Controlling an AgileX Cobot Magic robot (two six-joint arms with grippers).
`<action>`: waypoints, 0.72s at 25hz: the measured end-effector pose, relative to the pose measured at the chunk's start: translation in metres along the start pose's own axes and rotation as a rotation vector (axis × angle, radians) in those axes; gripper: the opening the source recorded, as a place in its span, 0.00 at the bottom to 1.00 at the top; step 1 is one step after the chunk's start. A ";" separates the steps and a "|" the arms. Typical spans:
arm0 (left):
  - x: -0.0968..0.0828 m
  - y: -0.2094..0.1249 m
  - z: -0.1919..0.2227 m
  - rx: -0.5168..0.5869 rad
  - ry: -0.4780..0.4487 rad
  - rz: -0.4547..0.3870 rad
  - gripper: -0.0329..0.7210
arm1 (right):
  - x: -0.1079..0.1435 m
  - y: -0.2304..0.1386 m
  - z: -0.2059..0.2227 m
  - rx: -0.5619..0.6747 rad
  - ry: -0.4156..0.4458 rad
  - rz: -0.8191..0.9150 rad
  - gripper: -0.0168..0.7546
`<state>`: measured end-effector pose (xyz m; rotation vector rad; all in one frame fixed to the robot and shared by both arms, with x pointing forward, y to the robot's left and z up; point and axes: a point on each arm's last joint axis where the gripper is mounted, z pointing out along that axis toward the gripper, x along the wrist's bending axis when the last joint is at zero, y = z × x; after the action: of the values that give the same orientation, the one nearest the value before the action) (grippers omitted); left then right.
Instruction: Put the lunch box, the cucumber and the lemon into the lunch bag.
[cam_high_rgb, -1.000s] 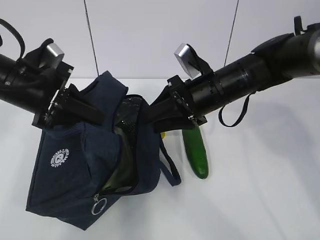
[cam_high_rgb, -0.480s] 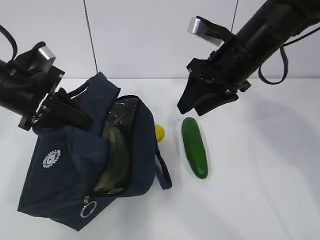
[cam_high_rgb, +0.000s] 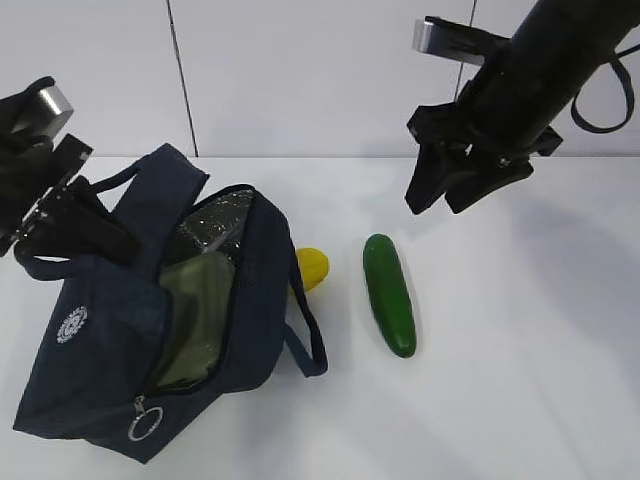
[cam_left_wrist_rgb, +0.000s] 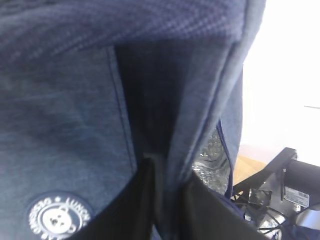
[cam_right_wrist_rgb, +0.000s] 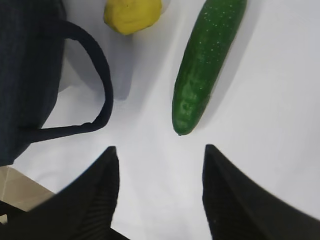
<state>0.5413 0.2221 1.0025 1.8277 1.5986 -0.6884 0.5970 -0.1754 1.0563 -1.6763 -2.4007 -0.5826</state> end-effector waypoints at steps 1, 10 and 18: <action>0.001 -0.001 -0.002 0.001 0.015 0.001 0.06 | 0.001 -0.001 -0.003 -0.007 -0.002 0.002 0.52; 0.002 -0.007 -0.021 -0.022 0.085 -0.005 0.24 | 0.002 -0.004 -0.015 -0.028 -0.050 0.046 0.52; -0.004 -0.018 -0.038 -0.029 0.191 0.012 0.36 | 0.000 -0.006 -0.019 -0.031 -0.092 0.052 0.52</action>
<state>0.5229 0.2487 1.0288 1.9286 1.7076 -0.4946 0.5901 -0.1852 1.0722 -1.8100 -2.4143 -0.5489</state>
